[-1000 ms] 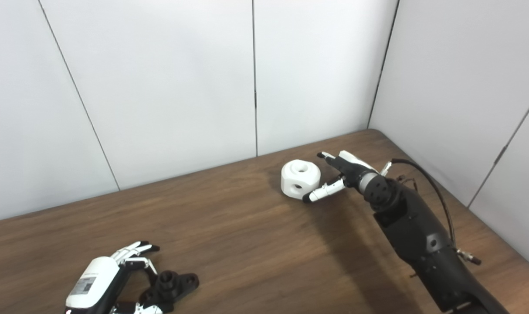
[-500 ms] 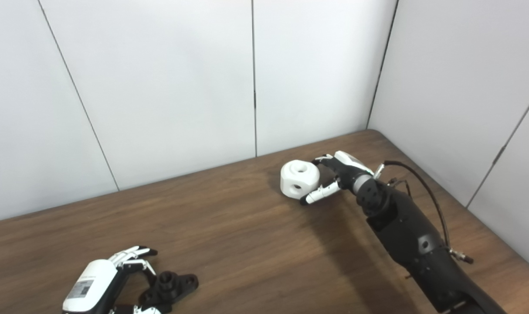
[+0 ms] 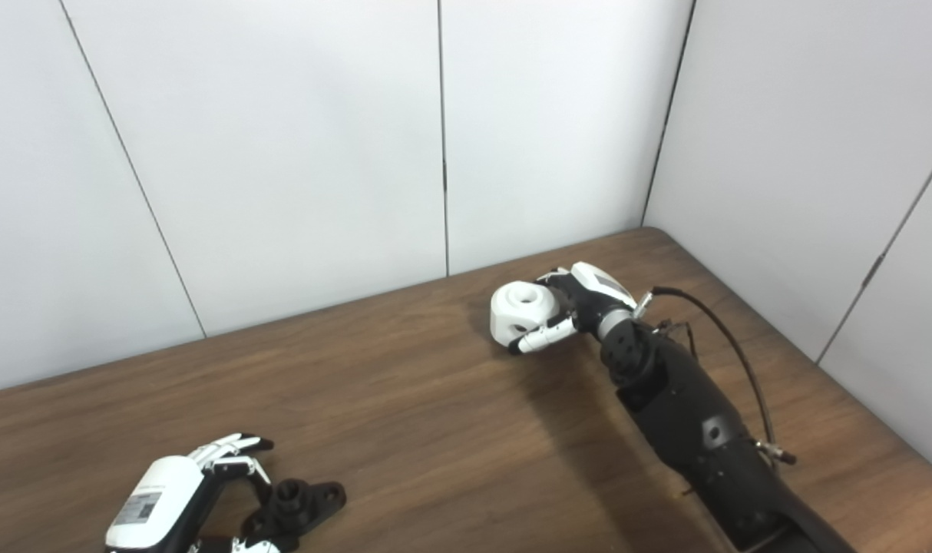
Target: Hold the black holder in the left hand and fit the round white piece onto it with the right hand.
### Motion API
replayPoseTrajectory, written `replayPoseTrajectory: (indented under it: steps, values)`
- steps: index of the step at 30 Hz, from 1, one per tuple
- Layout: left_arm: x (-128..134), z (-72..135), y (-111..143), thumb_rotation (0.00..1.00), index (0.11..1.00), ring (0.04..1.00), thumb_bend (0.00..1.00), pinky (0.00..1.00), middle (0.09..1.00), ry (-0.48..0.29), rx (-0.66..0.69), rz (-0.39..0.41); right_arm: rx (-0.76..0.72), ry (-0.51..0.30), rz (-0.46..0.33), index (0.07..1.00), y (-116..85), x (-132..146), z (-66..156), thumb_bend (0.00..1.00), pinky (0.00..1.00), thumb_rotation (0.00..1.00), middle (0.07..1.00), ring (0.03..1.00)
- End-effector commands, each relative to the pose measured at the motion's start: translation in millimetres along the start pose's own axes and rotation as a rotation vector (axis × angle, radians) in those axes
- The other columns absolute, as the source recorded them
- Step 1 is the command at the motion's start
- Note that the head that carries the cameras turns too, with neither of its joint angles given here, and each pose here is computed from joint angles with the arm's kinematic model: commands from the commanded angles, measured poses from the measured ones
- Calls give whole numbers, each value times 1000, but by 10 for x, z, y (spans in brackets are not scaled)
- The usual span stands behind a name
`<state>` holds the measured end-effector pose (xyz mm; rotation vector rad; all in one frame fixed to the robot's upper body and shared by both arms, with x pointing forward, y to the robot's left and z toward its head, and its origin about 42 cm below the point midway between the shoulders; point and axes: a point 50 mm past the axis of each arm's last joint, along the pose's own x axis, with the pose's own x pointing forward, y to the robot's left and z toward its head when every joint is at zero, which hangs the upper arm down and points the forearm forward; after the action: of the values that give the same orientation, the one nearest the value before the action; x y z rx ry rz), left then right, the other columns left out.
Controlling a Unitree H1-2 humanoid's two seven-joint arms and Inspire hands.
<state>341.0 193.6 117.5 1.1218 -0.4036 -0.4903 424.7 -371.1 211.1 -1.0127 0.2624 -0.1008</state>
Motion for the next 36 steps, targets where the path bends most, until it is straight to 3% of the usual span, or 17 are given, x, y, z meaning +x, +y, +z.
replayPoseTrajectory:
  steps: [1,4,5,6,8,19,24,36]
  values:
    - [-308,-251,-240,47,487,864,521,803,817,143,39,-180,30,-50,-2,747,147,28,169,900,744,341,920,883]
    - [-314,-239,-239,47,487,860,521,799,811,142,41,-179,58,-42,-92,646,250,18,189,814,756,252,854,843]
    - [-315,-235,-235,47,487,860,521,800,812,145,42,-183,61,-45,-128,569,290,22,187,672,760,200,834,831]
    - [-315,-232,-234,47,487,861,521,803,815,147,43,-185,60,-47,-159,528,324,25,186,599,754,170,808,814]
    - [-317,-232,-231,47,487,861,521,806,816,149,37,-186,55,-57,-198,492,373,23,187,537,737,142,773,791]
    - [-322,-235,-253,48,487,855,521,798,816,144,48,-182,58,-103,-247,482,434,-38,157,521,679,132,726,751]
    - [-314,-207,-267,49,487,855,521,804,812,144,45,-181,67,-147,-252,482,382,-122,240,522,658,132,717,740]
    - [-218,-147,-298,49,487,868,522,829,812,134,38,-171,61,-419,-197,481,183,-543,1015,524,608,135,716,737]
